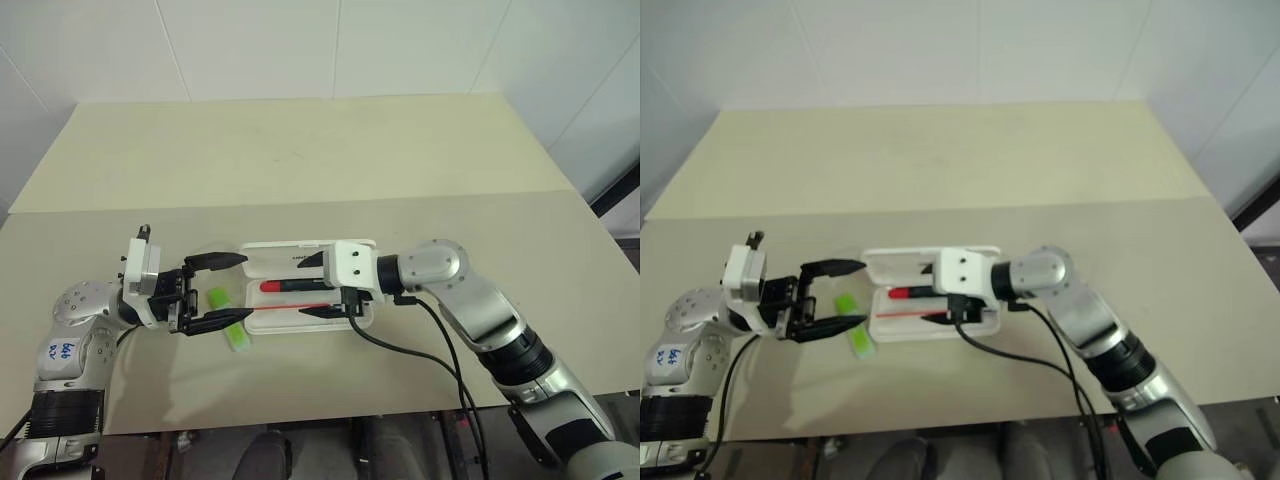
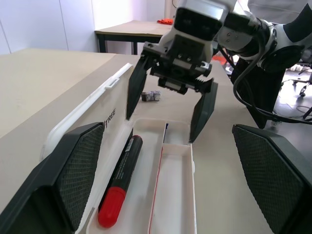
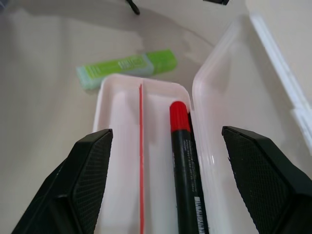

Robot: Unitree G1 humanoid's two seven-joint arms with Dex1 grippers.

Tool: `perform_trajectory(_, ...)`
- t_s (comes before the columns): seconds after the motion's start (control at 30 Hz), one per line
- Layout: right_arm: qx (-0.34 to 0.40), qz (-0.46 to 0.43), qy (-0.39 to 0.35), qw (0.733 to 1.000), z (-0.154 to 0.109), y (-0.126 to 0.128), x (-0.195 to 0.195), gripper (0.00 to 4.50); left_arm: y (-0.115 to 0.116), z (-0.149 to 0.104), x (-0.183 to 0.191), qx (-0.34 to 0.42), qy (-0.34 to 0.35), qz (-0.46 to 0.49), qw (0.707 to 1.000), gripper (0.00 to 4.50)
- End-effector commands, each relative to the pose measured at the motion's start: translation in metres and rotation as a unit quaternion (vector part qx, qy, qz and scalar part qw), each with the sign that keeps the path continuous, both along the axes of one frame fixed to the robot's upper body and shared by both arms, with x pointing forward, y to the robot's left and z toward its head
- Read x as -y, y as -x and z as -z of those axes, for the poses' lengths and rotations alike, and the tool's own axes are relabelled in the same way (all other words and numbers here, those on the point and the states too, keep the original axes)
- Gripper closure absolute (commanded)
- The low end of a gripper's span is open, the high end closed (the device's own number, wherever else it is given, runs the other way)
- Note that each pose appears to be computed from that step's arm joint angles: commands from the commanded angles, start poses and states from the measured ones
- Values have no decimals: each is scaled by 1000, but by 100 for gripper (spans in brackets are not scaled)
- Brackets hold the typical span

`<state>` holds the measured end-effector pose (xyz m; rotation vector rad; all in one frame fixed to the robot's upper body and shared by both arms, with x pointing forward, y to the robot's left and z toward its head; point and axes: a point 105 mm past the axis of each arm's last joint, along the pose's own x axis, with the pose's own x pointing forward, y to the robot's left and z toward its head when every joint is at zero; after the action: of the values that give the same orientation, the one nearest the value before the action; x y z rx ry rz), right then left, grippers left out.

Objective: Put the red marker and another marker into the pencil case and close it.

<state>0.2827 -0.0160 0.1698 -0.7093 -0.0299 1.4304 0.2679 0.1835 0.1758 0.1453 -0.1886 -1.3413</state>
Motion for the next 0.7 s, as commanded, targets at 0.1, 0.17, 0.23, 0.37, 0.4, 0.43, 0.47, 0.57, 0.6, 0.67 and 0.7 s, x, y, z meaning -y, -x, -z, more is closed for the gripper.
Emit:
perform_trajectory(0.1,-18,1,-32,999,-13,24,4,72,2,-5,3,9,6,10,1000,0)
perform_trajectory(0.17,-32,9,-36,999,-12,31,7,72,2,-4,4,8,7,13,1000,0)
perform_trajectory(0.23,-39,24,-41,998,-13,33,12,72,2,-4,5,8,9,14,1000,0)
perform_trajectory(0.37,-46,57,-55,996,-18,32,22,72,2,-4,7,8,9,14,1000,0)
perform_trajectory(0.4,-46,64,-58,995,-19,31,24,72,1,-4,7,7,10,14,1000,0)
perform_trajectory(0.43,-46,73,-66,994,-22,30,26,72,1,-4,7,7,10,14,1000,0)
perform_trajectory(0.47,-47,83,-77,992,-26,30,30,72,1,-4,7,8,11,14,1000,0)
perform_trajectory(0.57,-55,117,-107,986,-36,30,45,72,2,-4,9,7,13,14,1000,0)
perform_trajectory(0.6,-58,126,-110,984,-37,30,51,72,3,-4,10,7,13,14,1000,0)
perform_trajectory(0.67,-61,144,-108,982,-36,31,61,72,4,-4,11,8,15,13,1000,0)
perform_trajectory(0.7,-62,150,-107,981,-35,31,65,72,5,-4,12,8,16,12,1000,0)
